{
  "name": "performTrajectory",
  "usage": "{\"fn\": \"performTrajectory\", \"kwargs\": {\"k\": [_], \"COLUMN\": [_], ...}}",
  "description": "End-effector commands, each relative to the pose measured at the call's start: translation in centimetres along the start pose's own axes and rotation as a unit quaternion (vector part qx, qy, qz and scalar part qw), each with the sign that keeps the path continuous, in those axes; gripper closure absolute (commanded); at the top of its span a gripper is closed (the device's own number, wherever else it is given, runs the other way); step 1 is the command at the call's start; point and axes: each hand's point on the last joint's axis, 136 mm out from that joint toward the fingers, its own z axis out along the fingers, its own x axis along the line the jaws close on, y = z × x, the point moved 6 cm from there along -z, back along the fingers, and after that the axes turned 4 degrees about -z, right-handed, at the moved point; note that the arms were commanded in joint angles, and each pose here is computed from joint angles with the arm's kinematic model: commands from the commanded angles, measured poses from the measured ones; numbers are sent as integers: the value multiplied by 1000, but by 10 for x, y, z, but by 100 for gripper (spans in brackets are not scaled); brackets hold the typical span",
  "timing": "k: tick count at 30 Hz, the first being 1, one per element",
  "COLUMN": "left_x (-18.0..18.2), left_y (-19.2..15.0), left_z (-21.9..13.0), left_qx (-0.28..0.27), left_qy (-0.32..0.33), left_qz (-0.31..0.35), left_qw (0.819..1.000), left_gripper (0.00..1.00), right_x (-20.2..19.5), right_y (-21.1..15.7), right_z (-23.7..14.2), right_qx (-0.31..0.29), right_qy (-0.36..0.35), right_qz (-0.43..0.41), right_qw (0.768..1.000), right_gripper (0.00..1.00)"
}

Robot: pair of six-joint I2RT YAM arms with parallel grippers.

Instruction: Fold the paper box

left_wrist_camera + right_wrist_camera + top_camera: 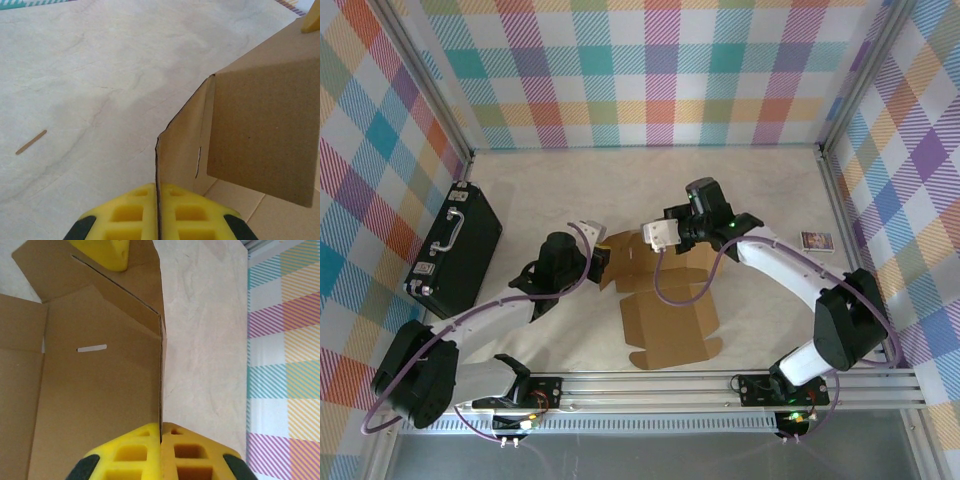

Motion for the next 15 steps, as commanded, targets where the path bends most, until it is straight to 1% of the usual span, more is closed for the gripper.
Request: {"fn": "performTrajectory", "kwargs": {"k": [1, 4, 10, 12, 14, 15], "left_x": [-3, -2, -2, -2, -1, -1], "left_y": [19, 18, 23, 24, 25, 26], "left_z": [1, 0, -1, -1, -1, -1], "left_qx": [-32, -39, -50, -53, -56, -58], "left_qy": [-8, -8, -4, -2, 2, 3], "left_qz": [9, 15, 26, 30, 33, 35], "left_qw": [999, 999, 998, 998, 998, 998], "left_gripper": [100, 100, 100, 100, 100, 100], "right_x": [-2, 5, 19, 24, 23, 23], "right_y": [15, 18, 26, 29, 33, 35], "right_z": [0, 0, -9, -14, -19, -21], "right_qx": [-22, -24, -37, -41, -47, -50], "right_qy": [-27, -14, 16, 45, 53, 60], "right_qz": [-40, -28, 20, 44, 74, 79], "right_qw": [999, 999, 999, 997, 995, 994], "right_gripper": [90, 86, 61, 56, 51, 50]}}
